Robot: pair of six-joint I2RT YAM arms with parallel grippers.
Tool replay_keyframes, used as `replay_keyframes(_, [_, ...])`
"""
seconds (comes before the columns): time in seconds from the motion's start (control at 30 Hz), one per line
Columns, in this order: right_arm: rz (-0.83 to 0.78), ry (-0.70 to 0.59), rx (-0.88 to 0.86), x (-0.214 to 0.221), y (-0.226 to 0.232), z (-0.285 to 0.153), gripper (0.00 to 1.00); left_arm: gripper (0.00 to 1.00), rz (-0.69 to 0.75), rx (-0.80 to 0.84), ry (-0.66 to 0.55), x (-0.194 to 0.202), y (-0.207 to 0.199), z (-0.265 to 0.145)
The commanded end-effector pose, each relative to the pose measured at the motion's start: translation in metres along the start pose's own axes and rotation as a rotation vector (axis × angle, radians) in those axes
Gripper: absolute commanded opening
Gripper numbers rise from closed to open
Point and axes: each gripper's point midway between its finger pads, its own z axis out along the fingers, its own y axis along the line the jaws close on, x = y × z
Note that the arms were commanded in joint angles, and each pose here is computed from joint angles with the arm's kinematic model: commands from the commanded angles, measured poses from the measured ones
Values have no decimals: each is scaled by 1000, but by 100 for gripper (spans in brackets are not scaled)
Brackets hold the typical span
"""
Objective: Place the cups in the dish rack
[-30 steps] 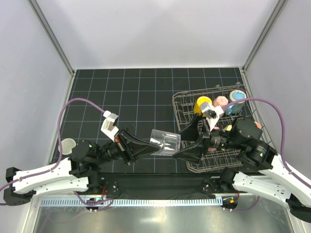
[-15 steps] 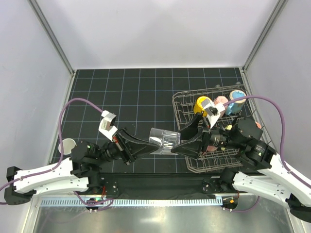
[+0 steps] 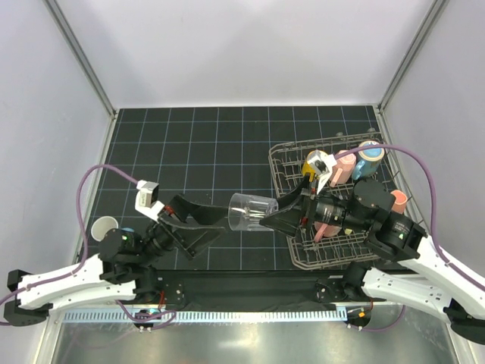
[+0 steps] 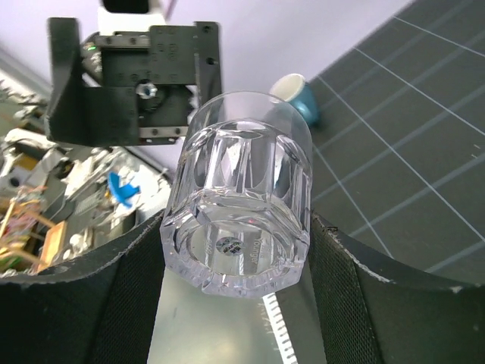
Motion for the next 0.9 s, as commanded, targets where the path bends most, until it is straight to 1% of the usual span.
replay_keyframes(0.0, [-12, -61, 93, -18, -9, -6, 4, 91, 18, -132, -62, -13, 24, -16])
replay_keyframes(0.03, [-11, -57, 108, -17, -12, -6, 4, 91, 15, -164, -60, -13, 30, -20])
replay_keyframes(0.07, [-5, -72, 159, -19, -21, -7, 4, 92, 12, -197, -64, -14, 35, -24])
replay_keyframes(0.1, [9, -44, 226, -11, -33, -11, 4, 92, 13, -241, -62, -13, 43, -29])
replay_keyframes(0.13, [19, -50, 284, -15, -39, -15, 4, 92, 19, -315, -64, -15, 56, -37])
replay_keyframes(0.17, [52, -44, 371, -14, -53, -18, 4, 92, 9, -361, -65, -15, 63, -42])
replay_keyframes(0.2, [66, -37, 579, -7, -87, -35, 4, 92, 6, -396, -66, -16, 69, -46])
replay_keyframes(0.23, [76, -62, 665, -16, -95, -46, 4, 92, 16, -461, -64, -16, 79, -52])
replay_keyframes(0.27, [108, -54, 760, -12, -109, -51, 4, 91, 15, -480, -58, -16, 81, -53])
replay_keyframes(0.3, [95, -33, 925, -5, -131, -74, 4, 89, 24, -495, -45, -14, 83, -54])
replay_keyframes(0.33, [104, -57, 991, -13, -135, -85, 4, 89, 43, -528, -11, -9, 88, -54])
replay_keyframes(0.37, [121, -44, 1065, -10, -144, -91, 4, 88, 56, -544, 7, -8, 90, -54])
replay_keyframes(0.43, [119, -36, 1226, -12, -161, -122, 4, 87, 84, -589, 54, -2, 97, -53])
replay_keyframes(0.47, [130, -32, 1275, -12, -167, -131, 4, 87, 109, -628, 110, 6, 102, -51])
replay_keyframes(0.5, [130, -2, 1327, -8, -174, -143, 4, 87, 134, -643, 140, 9, 104, -50])
replay_keyframes(0.53, [184, -9, 1379, -7, -185, -158, 4, 87, 150, -658, 165, 12, 107, -49])
replay_keyframes(0.57, [199, -4, 1401, -5, -191, -165, 4, 87, 174, -690, 219, 20, 112, -48])
replay_keyframes(0.6, [198, 17, 1429, -2, -196, -174, 4, 87, 195, -698, 241, 22, 114, -48])
replay_keyframes(0.67, [225, 0, 1514, -5, -203, -196, 4, 87, 219, -715, 282, 28, 119, -48])
replay_keyframes(0.7, [236, 12, 1552, -3, -204, -206, 4, 87, 239, -722, 314, 33, 122, -49])
replay_keyframes(0.73, [228, 30, 1575, -3, -205, -213, 4, 87, 246, -718, 326, 35, 123, -48])
replay_keyframes(0.77, [254, 21, 1634, -3, -207, -229, 4, 87, 253, -713, 336, 36, 122, -48])
replay_keyframes(0.87, [290, 50, 1698, 2, -211, -251, 4, 88, 275, -694, 368, 39, 121, -49])
